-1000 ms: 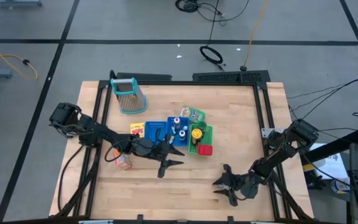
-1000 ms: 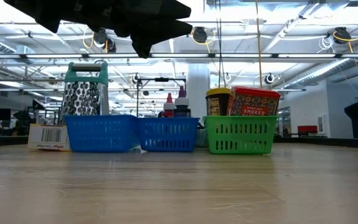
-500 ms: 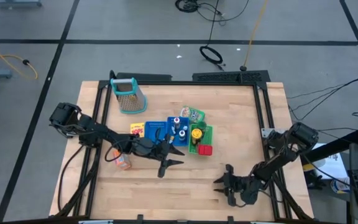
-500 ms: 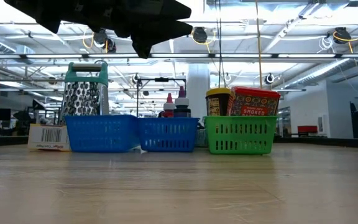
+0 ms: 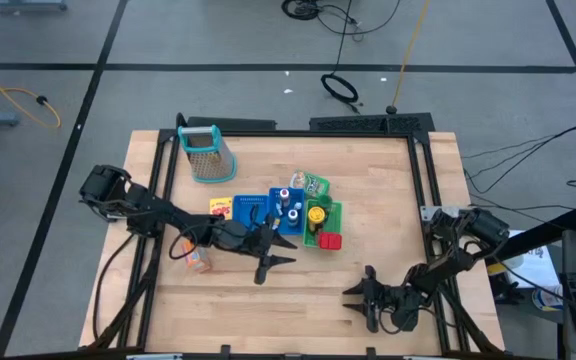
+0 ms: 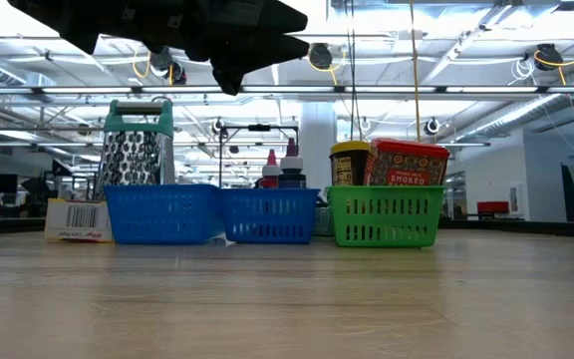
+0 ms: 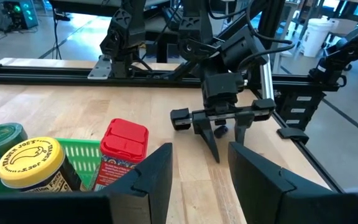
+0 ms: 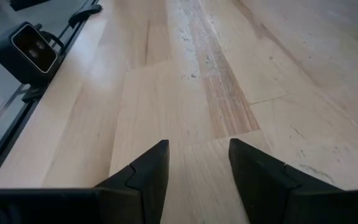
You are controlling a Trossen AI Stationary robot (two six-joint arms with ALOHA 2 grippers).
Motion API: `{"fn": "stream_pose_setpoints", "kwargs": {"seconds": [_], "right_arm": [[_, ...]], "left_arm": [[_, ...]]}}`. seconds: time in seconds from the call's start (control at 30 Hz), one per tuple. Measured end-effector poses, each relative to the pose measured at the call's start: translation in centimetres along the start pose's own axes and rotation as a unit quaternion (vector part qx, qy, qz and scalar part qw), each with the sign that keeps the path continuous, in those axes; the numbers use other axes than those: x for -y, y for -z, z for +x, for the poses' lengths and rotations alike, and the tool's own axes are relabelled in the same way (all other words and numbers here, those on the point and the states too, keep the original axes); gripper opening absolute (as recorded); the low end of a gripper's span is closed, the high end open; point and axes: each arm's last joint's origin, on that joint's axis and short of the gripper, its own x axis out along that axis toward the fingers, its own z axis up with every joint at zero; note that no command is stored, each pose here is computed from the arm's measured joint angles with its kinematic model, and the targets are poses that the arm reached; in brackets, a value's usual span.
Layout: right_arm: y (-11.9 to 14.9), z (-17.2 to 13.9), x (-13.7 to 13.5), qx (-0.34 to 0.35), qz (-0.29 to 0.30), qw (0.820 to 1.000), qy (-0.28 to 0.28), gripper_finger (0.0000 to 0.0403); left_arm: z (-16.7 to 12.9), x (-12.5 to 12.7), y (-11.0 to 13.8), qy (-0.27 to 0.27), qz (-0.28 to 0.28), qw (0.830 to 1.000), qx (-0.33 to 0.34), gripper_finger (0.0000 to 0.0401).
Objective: Pick & Place Kitchen Items
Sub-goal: Put the small black food coloring bottle into the transparent bin
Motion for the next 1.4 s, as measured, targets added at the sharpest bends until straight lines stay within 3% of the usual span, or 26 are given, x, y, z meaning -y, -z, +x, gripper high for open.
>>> {"fn": "stream_pose_setpoints", "kwargs": {"seconds": [0.67, 1.13, 1.4], "right_arm": [[2.5, -2.6, -0.6, 0.013, -0.026, 1.0, -0.002, 0.0164], [2.3, -2.4, -0.3, 0.021, -0.027, 0.999, 0.014, 0.0164], [2.0, -2.1, -0.3, 0.028, -0.025, 0.999, 0.016, 0.0109]], "left_arm": [[0.0, -0.2, 0.0, -0.003, 0.0, 1.0, 0.0, 0.0159], [0.0, -0.4, 0.0, -0.006, -0.002, 1.0, 0.001, 0.0159], [0.0, -0.4, 0.0, -0.006, -0.001, 1.0, 0.001, 0.0159]]}}
